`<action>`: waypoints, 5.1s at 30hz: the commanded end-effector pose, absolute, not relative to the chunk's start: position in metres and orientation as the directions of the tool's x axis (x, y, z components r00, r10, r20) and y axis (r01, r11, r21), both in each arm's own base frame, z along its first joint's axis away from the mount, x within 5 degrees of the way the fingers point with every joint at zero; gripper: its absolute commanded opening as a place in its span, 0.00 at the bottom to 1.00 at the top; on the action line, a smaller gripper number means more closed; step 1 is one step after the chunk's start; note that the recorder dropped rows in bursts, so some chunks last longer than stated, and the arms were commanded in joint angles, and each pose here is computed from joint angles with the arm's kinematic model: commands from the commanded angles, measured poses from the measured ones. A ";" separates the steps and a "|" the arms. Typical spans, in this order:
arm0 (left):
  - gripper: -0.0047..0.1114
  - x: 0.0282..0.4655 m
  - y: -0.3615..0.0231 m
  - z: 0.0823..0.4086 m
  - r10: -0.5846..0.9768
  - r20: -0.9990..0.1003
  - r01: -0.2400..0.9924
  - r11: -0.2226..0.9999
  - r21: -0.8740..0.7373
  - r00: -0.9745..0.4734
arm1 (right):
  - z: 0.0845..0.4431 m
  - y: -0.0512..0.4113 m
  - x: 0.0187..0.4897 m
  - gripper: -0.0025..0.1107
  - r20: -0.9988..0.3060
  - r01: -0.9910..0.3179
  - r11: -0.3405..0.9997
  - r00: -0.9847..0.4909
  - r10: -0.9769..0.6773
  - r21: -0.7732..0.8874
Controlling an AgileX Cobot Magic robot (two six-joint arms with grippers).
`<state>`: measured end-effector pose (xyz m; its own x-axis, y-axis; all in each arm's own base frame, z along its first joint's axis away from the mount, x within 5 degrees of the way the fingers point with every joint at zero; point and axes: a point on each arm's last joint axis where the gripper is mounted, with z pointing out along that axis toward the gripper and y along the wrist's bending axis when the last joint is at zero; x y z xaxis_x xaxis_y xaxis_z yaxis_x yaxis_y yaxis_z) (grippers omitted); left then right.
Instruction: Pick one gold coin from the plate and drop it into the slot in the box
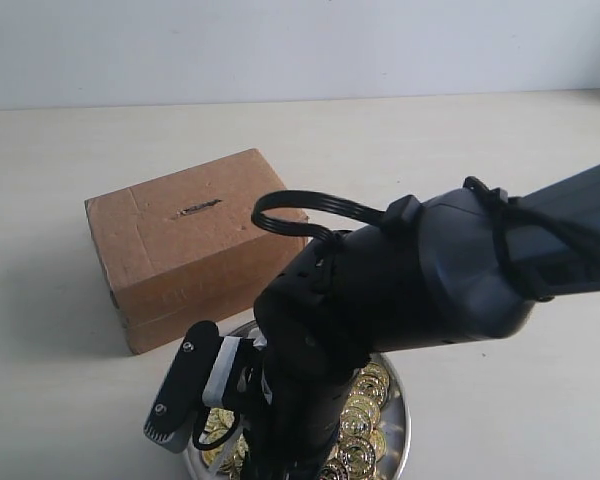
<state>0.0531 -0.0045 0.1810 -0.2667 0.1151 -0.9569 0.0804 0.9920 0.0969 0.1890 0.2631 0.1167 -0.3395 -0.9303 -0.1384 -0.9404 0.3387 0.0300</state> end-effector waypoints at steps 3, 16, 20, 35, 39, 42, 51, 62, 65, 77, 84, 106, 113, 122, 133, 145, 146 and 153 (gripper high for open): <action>0.04 0.053 -0.005 0.181 0.109 -0.961 0.083 0.992 0.091 -0.254 | 0.118 0.265 0.190 0.38 -0.148 -0.941 0.338 -0.338 -0.930 0.027; 0.04 0.053 -0.005 0.181 0.109 -0.961 0.083 0.992 0.091 -0.254 | 0.138 0.263 0.189 0.34 -0.188 -0.943 0.332 -0.329 -0.925 0.013; 0.04 0.053 -0.005 0.181 0.109 -0.961 0.083 0.992 0.091 -0.254 | 0.156 0.258 0.184 0.34 -0.186 -0.946 0.325 -0.322 -0.928 0.019; 0.04 0.053 -0.005 0.181 0.109 -0.961 0.083 0.992 0.091 -0.254 | 0.207 0.245 0.167 0.34 -0.257 -0.967 0.251 -0.255 -0.932 0.048; 0.04 0.053 -0.005 0.181 0.109 -0.961 0.083 0.992 0.091 -0.254 | 0.215 0.243 0.164 0.34 -0.275 -0.966 0.254 -0.258 -0.926 0.052; 0.04 0.055 -0.005 0.190 0.029 -0.986 0.063 0.998 0.019 -0.165 | 0.220 0.241 0.163 0.34 -0.291 -0.967 0.250 -0.252 -0.923 0.044; 0.04 0.054 -0.019 0.201 -0.742 -0.643 0.105 0.635 -0.765 -0.189 | 0.241 0.236 0.156 0.34 -0.356 -0.996 0.084 -0.071 -0.932 -0.020; 0.04 0.080 -0.042 0.217 -0.577 -0.644 0.158 0.671 -0.724 -0.503 | 0.243 0.236 0.165 0.34 -0.373 -0.989 0.081 -0.028 -0.927 -0.125; 0.04 0.096 -0.047 0.226 -0.469 -0.677 0.201 0.718 -0.666 -0.568 | 0.244 0.235 0.172 0.34 -0.373 -0.973 0.120 -0.039 -0.927 -0.195; 0.14 0.162 -0.080 0.206 -0.096 -0.390 0.293 0.505 -0.812 -0.916 | 0.246 0.238 0.177 0.34 -0.403 -0.961 0.132 -0.023 -0.915 -0.244; 0.51 0.169 -0.086 0.201 -0.068 -0.362 0.314 0.365 -0.876 -0.930 | 0.248 0.240 0.179 0.34 -0.435 -0.954 0.157 -0.031 -0.900 -0.255; 0.50 0.168 -0.121 0.197 0.093 -0.724 0.714 0.291 -0.636 -0.683 | 0.248 0.241 0.179 0.34 -0.446 -0.952 0.179 -0.052 -0.893 -0.248; 0.50 0.159 -0.134 0.195 0.152 -0.738 0.747 0.257 -0.613 -0.658 | 0.248 0.241 0.179 0.34 -0.449 -0.952 0.180 -0.050 -0.892 -0.250; 0.50 0.163 -0.136 0.188 0.157 -0.734 0.743 0.279 -0.608 -0.660 | 0.248 0.241 0.179 0.34 -0.449 -0.952 0.180 -0.050 -0.892 -0.250; 0.50 0.169 -0.150 0.188 0.185 -0.736 0.758 0.203 -0.620 -0.651 | 0.248 0.241 0.179 0.34 -0.451 -0.952 0.182 -0.054 -0.891 -0.247; 0.50 0.172 -0.153 0.181 0.201 -0.716 0.743 0.219 -0.633 -0.669 | 0.249 0.242 0.180 0.34 -0.463 -0.949 0.193 -0.058 -0.884 -0.249; 0.50 0.172 -0.153 0.181 0.201 -0.716 0.743 0.219 -0.633 -0.669 | 0.249 0.242 0.180 0.34 -0.463 -0.949 0.193 -0.058 -0.884 -0.249; 0.50 0.175 -0.153 0.182 0.201 -0.724 0.751 0.226 -0.621 -0.660 | 0.249 0.242 0.180 0.34 -0.465 -0.949 0.199 -0.065 -0.883 -0.245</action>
<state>0.1708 -0.1513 0.1818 -0.6660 0.2033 -0.7178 0.7456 0.2117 -0.6318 0.1789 0.2391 0.2424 -0.0657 -0.9062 -0.4176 -0.9556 0.1775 -0.2350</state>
